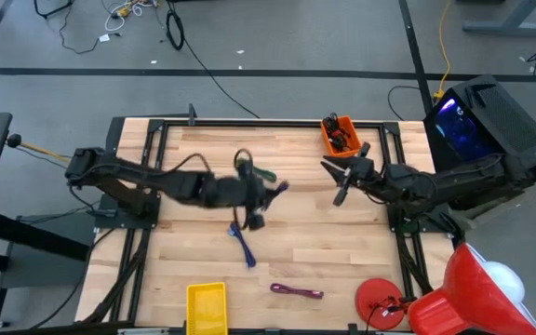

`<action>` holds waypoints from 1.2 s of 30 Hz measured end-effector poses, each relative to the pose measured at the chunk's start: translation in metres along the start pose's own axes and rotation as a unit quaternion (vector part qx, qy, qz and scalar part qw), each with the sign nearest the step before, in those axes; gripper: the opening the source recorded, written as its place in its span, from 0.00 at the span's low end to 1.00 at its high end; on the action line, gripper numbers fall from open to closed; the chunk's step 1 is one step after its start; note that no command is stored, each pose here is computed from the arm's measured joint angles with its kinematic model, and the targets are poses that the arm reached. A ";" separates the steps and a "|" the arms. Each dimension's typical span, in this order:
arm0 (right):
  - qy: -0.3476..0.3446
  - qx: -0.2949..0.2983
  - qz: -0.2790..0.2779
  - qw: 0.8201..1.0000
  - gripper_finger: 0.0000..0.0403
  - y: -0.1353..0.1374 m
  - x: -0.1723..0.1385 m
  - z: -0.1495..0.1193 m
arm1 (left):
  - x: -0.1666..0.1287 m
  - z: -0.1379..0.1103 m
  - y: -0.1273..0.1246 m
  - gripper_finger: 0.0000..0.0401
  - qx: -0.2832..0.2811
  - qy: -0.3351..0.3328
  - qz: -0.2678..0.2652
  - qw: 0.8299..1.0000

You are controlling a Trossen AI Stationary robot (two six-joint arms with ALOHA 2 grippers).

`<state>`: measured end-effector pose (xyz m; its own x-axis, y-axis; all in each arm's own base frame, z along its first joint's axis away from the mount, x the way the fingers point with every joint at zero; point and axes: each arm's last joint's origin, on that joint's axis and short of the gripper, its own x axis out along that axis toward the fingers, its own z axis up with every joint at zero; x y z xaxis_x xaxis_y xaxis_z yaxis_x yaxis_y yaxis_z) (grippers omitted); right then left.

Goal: Pick & Place USB Port
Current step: Put the right blue and black charger cable into the yellow bin

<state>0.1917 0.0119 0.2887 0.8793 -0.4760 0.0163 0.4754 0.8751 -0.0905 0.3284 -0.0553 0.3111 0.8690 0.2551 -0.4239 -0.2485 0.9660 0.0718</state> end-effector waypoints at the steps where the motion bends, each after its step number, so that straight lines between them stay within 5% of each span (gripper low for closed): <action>1: 0.004 0.002 -0.005 1.000 0.21 -0.001 -0.001 0.000 | -0.007 -0.004 -0.007 0.03 -0.001 0.015 0.001 1.000; 13: 0.036 -0.006 -0.023 0.999 0.21 -0.005 -0.005 -0.006 | -0.084 -0.058 -0.092 0.03 -0.123 0.118 -0.017 0.985; 25: 0.038 -0.001 -0.038 0.999 0.21 -0.010 -0.002 -0.006 | -0.154 -0.089 -0.135 0.03 -0.309 0.098 -0.046 0.945; 36: 0.045 0.005 -0.055 0.997 0.21 -0.015 0.001 -0.008 | -0.152 -0.126 -0.188 0.03 -0.397 0.099 -0.081 0.909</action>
<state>0.1847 -0.0026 0.2819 0.8155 -0.5753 -0.0642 0.5700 0.8174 -0.0839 0.1889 -0.2812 0.2483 0.8468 0.0232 -0.5315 -0.4232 0.6348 -0.6465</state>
